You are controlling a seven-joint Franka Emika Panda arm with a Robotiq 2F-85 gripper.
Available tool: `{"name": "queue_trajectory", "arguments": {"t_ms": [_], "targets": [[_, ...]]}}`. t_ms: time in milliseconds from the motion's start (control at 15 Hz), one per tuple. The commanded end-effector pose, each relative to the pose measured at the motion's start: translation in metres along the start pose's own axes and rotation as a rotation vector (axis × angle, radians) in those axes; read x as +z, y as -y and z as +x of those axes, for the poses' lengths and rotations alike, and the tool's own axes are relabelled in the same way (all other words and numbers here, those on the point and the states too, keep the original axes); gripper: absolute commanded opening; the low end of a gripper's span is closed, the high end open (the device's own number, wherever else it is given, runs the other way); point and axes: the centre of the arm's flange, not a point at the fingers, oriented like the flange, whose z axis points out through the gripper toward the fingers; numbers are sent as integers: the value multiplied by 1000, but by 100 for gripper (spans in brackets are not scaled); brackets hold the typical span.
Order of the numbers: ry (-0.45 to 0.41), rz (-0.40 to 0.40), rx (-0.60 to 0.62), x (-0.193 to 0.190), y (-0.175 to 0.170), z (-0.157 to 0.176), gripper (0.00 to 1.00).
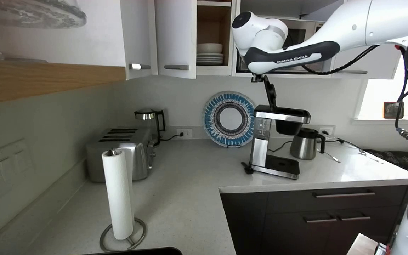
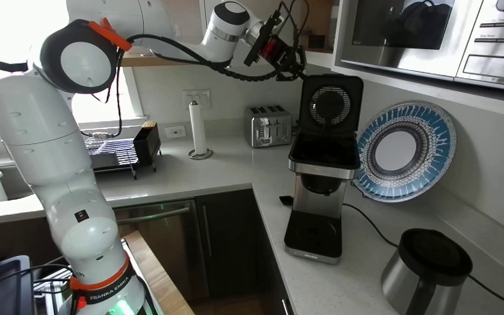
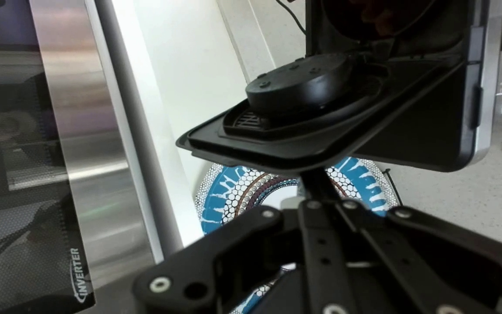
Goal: Close the lid on the coffeemaker chamber
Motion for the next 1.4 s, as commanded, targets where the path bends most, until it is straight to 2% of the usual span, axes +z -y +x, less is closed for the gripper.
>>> {"name": "queue_trajectory", "arguments": {"t_ms": [0,600,1000,1200,1267,1333], "targets": [[47,-17,-5,-2,3,-20,0],[138,6,65,2,4,-55,0],[194,30,117,20,15,-73,0],[231,82,128,28,24,-80,0],[252,111,134,30,27,-82,4],[266,142,140,31,31,-85,27]]}}
